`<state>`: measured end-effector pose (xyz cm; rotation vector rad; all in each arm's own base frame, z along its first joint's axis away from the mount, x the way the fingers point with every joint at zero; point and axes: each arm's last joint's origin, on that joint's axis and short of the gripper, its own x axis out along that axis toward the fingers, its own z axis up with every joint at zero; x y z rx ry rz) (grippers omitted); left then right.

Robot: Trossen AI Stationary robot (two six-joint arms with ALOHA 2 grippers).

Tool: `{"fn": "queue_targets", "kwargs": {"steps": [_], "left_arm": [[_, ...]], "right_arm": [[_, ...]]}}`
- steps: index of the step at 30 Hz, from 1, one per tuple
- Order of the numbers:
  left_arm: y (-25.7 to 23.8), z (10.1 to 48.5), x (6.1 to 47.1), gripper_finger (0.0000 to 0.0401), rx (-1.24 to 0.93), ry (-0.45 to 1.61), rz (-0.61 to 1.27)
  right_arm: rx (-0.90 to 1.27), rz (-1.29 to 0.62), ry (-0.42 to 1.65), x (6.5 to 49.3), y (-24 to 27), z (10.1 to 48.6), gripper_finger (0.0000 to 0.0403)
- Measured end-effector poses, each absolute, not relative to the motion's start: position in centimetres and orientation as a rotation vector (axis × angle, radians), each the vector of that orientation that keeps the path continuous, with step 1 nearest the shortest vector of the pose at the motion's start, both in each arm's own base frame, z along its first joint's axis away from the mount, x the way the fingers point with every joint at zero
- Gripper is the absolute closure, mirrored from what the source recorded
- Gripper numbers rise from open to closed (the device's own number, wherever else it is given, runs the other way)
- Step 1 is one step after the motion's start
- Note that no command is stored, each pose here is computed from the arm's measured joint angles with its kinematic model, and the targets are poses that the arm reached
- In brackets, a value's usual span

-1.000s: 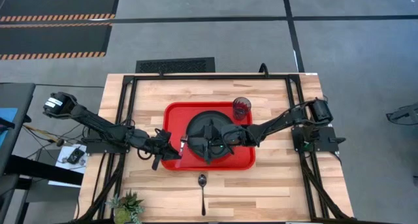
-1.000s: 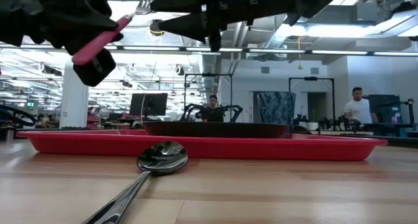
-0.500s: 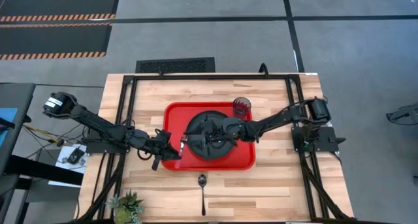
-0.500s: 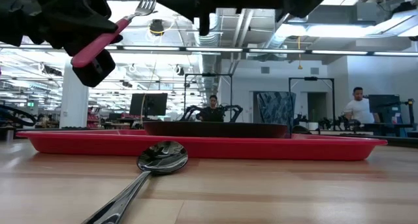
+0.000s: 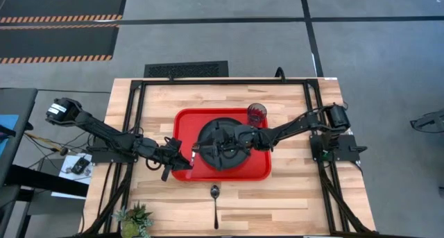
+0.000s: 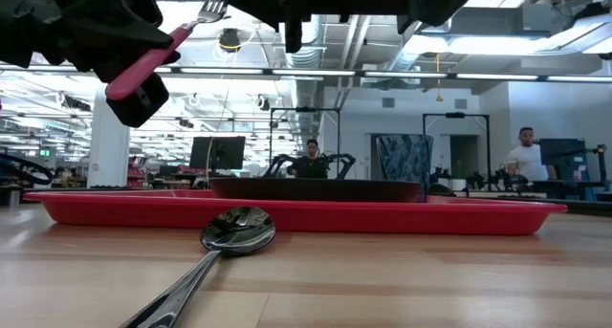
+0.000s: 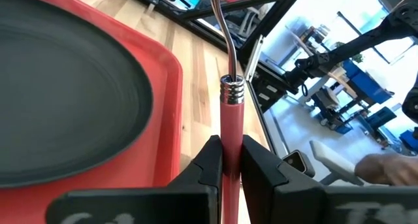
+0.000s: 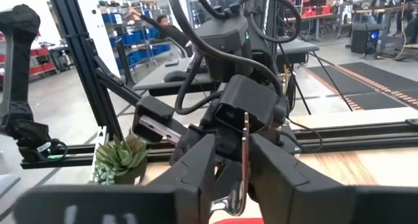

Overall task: Pick and place plate/cup/fork/spoon on tray
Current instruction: Put the pink fork on the red serving tray to the left of the black plate

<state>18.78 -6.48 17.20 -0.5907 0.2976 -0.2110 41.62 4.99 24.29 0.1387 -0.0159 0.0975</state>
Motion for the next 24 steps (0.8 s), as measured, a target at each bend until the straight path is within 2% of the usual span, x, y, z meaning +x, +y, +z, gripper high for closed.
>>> {"fn": "queue_targets", "kwargs": {"steps": [13,20,24], "left_arm": [[-6.48,17.26,18.79,0.0384,-0.574,0.289,-0.211],[-6.51,17.31,18.79,0.0361,-0.566,0.286,-0.226],[-6.42,17.27,18.81,0.0344,-0.52,0.275,-0.2]], "right_arm": [[0.14,0.094,-0.021,41.62,4.97,24.34,0.035],[0.127,0.067,-0.016,41.62,4.91,24.27,0.039],[0.124,0.05,-0.015,41.62,4.85,24.23,0.0393]]}}
